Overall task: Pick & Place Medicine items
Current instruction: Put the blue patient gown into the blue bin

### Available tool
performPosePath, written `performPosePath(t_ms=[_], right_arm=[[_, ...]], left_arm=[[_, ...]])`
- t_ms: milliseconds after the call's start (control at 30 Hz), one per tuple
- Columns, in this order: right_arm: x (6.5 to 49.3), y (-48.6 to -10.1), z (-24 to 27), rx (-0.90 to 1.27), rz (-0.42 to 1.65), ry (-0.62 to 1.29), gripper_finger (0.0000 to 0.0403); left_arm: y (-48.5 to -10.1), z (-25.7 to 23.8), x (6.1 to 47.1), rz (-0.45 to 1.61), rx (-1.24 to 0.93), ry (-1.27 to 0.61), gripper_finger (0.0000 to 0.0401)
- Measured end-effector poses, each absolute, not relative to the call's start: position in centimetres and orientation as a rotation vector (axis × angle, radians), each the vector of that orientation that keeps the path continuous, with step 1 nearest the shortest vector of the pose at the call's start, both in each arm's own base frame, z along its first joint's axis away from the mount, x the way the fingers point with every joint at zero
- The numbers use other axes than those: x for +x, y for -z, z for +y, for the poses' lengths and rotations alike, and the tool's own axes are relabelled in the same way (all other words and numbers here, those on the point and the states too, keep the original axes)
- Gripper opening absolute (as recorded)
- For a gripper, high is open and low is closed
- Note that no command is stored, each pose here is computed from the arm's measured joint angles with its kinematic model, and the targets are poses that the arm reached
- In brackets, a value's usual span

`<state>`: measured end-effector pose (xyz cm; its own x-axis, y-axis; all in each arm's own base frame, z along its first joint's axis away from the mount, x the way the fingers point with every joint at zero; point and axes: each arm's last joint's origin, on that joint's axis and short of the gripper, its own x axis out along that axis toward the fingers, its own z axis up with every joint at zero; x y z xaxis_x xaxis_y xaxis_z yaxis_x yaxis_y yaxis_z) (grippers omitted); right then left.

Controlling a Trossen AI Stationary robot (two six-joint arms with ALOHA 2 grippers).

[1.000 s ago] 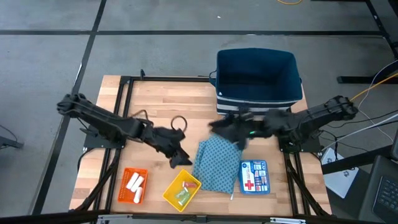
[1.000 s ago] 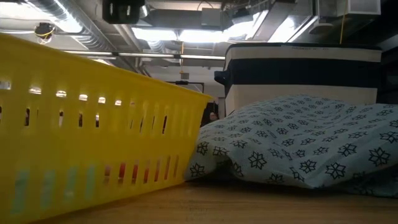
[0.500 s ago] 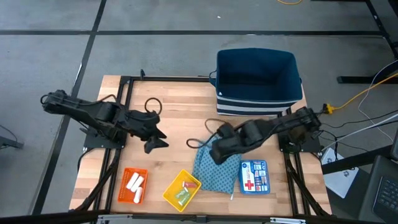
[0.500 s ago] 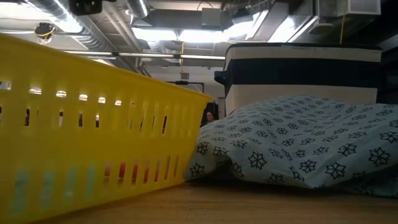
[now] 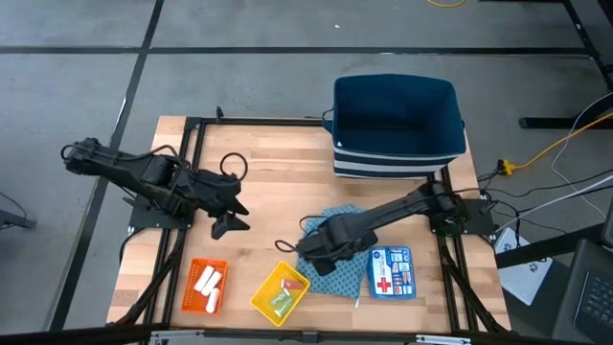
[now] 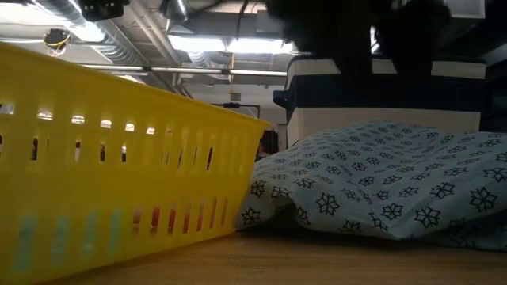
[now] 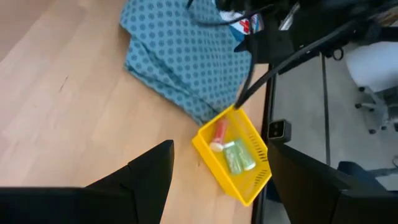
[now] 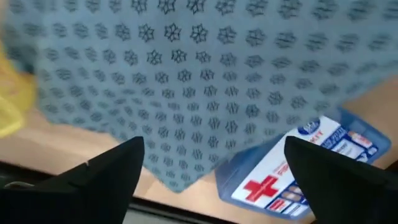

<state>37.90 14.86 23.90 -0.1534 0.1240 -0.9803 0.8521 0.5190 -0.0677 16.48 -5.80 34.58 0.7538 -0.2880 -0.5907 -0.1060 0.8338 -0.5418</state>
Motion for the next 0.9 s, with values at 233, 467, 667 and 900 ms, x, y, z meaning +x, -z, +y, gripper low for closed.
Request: performPosePath(t_ms=[233,467,667,900], right_arm=[[38.8,-21.9,14.3,0.828,1.664,0.807,0.0396],[39.1,-22.1,12.5,0.824,1.601,0.915,0.0397],[39.7,-22.0,10.7,0.860,1.562,0.972,0.0397],[40.3,-18.5,9.4,0.938,1.522,0.962,0.0397]], left_arm=[[-34.2,-5.7,16.2,0.765,-0.577,0.086,0.0255],[-34.2,-5.7,16.1,0.770,-0.575,0.080,0.0255],[-34.1,-5.6,16.1,0.779,-0.576,0.073,0.0255],[-33.8,-5.6,15.8,0.820,-0.582,0.050,0.0255]])
